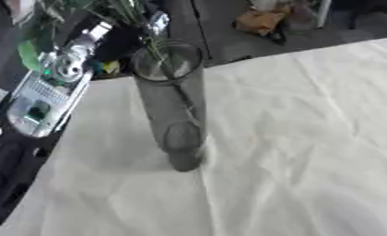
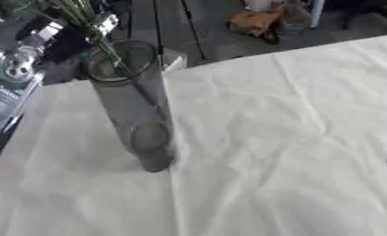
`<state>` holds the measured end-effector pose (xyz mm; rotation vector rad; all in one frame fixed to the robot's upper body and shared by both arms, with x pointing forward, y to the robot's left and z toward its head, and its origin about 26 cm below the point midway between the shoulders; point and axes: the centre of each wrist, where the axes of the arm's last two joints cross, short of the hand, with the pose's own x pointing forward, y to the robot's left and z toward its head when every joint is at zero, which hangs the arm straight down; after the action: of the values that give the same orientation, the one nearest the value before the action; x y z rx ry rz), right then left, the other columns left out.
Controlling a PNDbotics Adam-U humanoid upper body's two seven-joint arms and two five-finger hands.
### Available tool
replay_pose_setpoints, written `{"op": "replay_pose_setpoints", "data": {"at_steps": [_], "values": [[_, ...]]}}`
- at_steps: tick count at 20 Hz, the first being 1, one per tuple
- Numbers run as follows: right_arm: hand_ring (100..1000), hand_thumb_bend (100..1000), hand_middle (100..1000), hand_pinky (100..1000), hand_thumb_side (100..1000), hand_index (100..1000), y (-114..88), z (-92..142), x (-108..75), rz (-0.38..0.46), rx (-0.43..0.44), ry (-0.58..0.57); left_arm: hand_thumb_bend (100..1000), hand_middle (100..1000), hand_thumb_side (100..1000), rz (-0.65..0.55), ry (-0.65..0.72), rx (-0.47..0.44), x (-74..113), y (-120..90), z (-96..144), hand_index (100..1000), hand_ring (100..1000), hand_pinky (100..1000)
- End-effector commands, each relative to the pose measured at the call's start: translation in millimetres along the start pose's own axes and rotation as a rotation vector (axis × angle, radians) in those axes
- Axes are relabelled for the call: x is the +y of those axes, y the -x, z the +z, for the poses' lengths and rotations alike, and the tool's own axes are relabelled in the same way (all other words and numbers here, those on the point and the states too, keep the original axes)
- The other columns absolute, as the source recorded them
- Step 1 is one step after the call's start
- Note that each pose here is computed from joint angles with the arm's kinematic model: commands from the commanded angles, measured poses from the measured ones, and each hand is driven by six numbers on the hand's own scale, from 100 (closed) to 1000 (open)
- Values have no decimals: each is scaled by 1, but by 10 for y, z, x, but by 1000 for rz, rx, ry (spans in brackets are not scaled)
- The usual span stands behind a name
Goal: Arrange flowers into the vase.
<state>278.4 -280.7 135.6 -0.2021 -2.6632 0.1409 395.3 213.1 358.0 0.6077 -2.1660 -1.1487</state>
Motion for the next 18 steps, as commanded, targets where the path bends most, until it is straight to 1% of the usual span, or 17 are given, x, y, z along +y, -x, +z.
{"op": "replay_pose_setpoints", "data": {"at_steps": [1, 2, 3, 8, 9, 10, 11, 15, 18], "values": [[826, 100, 693, 736, 1000, 913, -32, -46, -40, 8, -16, -6, 100, 838, 1000, -65, 31, -12, 204, -36, 38, 1000, 777, 664], [826, 100, 693, 736, 1000, 913, -32, -45, -41, 8, -16, -7, 100, 838, 1000, -77, 51, -13, 219, -38, 41, 1000, 777, 664], [826, 100, 693, 736, 1000, 913, -32, -44, -42, 7, -14, -8, 100, 854, 1000, -91, 71, -14, 236, -41, 45, 1000, 793, 689], [826, 100, 692, 737, 1000, 913, -33, -36, -45, 6, -6, -13, 100, 885, 1000, -159, 168, -17, 315, -49, 71, 1000, 828, 741], [826, 100, 692, 736, 1000, 913, -33, -35, -47, 6, -4, -14, 126, 887, 1000, -166, 191, -15, 322, -46, 73, 1000, 833, 749], [826, 100, 692, 736, 1000, 913, -33, -34, -49, 6, -4, -14, 126, 887, 1000, -170, 211, -13, 331, -44, 74, 1000, 833, 749], [826, 100, 692, 736, 1000, 913, -34, -34, -51, 5, -3, -15, 322, 883, 1000, -172, 226, -10, 343, -42, 76, 1000, 831, 747], [826, 100, 691, 736, 1000, 913, -34, -33, -57, 4, 2, -16, 434, 886, 1000, -186, 246, -6, 393, -56, 86, 1000, 834, 752], [826, 100, 690, 736, 1000, 913, -34, -34, -62, 3, 5, -15, 473, 890, 1000, -205, 243, -7, 413, -72, 91, 1000, 837, 758]]}}
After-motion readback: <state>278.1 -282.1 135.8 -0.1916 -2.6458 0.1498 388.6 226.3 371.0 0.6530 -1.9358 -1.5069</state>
